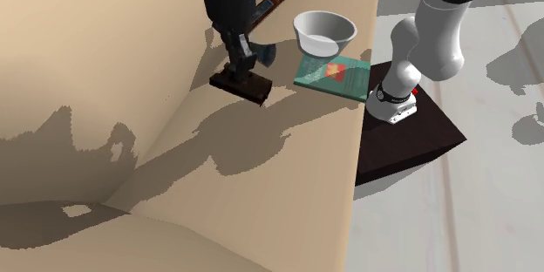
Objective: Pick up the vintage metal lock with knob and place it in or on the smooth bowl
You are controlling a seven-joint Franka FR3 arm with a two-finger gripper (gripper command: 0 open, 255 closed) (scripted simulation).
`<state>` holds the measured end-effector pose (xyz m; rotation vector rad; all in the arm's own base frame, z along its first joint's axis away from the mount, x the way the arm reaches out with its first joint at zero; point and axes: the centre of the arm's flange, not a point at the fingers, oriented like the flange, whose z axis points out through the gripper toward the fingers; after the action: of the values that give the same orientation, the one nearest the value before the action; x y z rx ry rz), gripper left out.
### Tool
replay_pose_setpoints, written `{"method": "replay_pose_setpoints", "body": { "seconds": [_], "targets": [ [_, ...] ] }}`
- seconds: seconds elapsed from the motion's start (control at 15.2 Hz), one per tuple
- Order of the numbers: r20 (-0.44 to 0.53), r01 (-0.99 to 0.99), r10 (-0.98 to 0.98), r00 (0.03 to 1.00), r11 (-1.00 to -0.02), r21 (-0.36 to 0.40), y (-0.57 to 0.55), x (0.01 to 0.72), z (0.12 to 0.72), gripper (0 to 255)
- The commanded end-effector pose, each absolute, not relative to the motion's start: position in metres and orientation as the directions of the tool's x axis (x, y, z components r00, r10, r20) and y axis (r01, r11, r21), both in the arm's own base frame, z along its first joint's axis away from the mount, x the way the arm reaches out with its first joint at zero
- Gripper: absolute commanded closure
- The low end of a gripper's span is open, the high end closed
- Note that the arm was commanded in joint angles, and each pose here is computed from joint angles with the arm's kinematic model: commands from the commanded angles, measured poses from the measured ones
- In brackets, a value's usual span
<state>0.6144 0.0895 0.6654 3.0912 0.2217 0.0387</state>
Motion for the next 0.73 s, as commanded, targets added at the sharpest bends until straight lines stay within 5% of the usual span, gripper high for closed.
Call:
{"method": "replay_pose_setpoints", "body": {
  "seconds": [0.0,0.66],
  "targets": [
    [0.022,0.142,0.143,0.989,-0.989,0.044,0.09,0.614,0.676,255],
    [0.022,0.142,0.143,0.989,-0.989,0.044,0.017,0.521,0.684,255]
  ]
}}
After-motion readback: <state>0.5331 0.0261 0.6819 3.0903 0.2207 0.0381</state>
